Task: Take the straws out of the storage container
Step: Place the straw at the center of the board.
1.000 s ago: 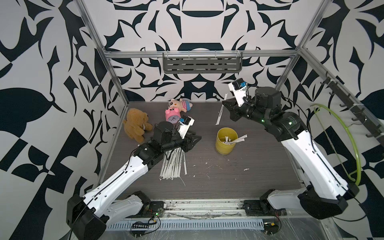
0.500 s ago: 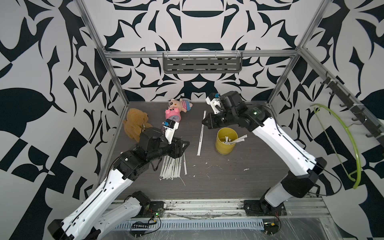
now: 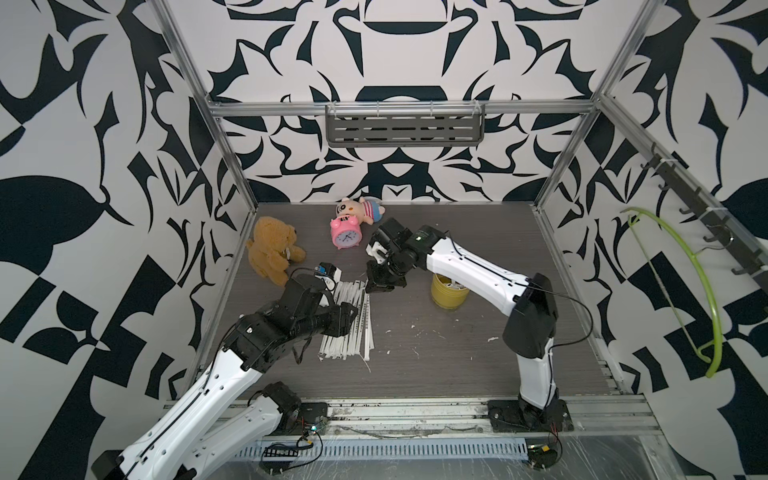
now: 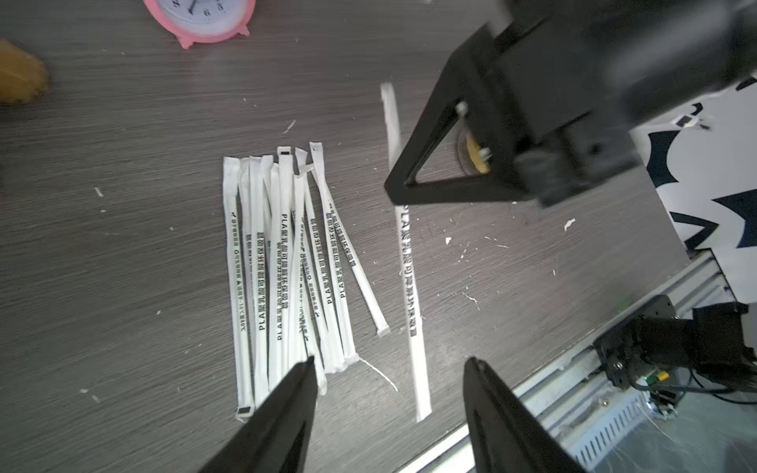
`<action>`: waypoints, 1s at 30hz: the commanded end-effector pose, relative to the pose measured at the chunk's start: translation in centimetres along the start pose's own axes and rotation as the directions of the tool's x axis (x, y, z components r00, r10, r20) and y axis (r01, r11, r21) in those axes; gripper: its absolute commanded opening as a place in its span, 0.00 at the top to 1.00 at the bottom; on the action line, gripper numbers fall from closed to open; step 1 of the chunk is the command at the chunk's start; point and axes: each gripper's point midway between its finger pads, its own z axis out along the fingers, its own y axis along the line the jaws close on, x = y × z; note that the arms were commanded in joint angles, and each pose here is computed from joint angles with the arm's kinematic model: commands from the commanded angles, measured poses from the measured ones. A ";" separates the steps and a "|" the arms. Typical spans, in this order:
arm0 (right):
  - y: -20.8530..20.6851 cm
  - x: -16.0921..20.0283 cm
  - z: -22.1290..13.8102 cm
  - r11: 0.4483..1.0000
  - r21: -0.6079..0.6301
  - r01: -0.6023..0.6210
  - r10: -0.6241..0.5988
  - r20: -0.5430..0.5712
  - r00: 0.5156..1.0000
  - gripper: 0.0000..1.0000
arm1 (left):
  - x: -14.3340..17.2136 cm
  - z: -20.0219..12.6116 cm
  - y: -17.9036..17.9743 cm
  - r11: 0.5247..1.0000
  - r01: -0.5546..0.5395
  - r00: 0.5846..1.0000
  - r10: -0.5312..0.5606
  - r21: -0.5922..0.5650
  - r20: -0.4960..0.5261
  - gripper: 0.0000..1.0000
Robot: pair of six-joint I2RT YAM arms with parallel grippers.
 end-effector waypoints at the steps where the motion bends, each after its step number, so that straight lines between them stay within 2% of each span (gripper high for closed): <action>1: 1.6 -1.7 -0.4 0.998 -0.058 -0.014 0.017 0.039 0.999 1.00 | 1.1 -0.4 1.1 0.999 0.010 1.000 -0.010 -0.041 -0.004 0.36; 10: -0.2 -2.8 4.1 0.996 -0.038 -0.076 0.075 -0.030 0.997 0.98 | 1.3 -0.9 1.0 1.000 0.010 1.000 -0.010 -0.018 0.014 0.36; 16: -0.4 -3.6 4.9 0.990 -0.077 -0.120 0.114 -0.075 0.991 0.96 | 1.1 -1.2 0.9 1.000 0.006 1.000 -0.006 -0.013 0.023 0.36; 22: -1.4 -4.1 5.4 0.990 -0.053 -0.130 0.125 -0.097 0.987 0.93 | 1.1 -1.1 1.0 1.000 0.004 1.000 -0.003 -0.015 0.030 0.36; 27: -1.8 -4.7 5.5 0.992 -0.041 -0.122 0.118 -0.090 0.989 0.85 | 1.1 -0.8 0.8 1.000 0.005 1.000 -0.005 -0.007 0.027 0.36; 30: -1.8 -4.8 5.6 0.992 -0.037 -0.119 0.115 -0.093 0.989 0.77 | 1.2 -0.7 0.8 1.000 0.004 1.000 -0.004 -0.008 0.025 0.36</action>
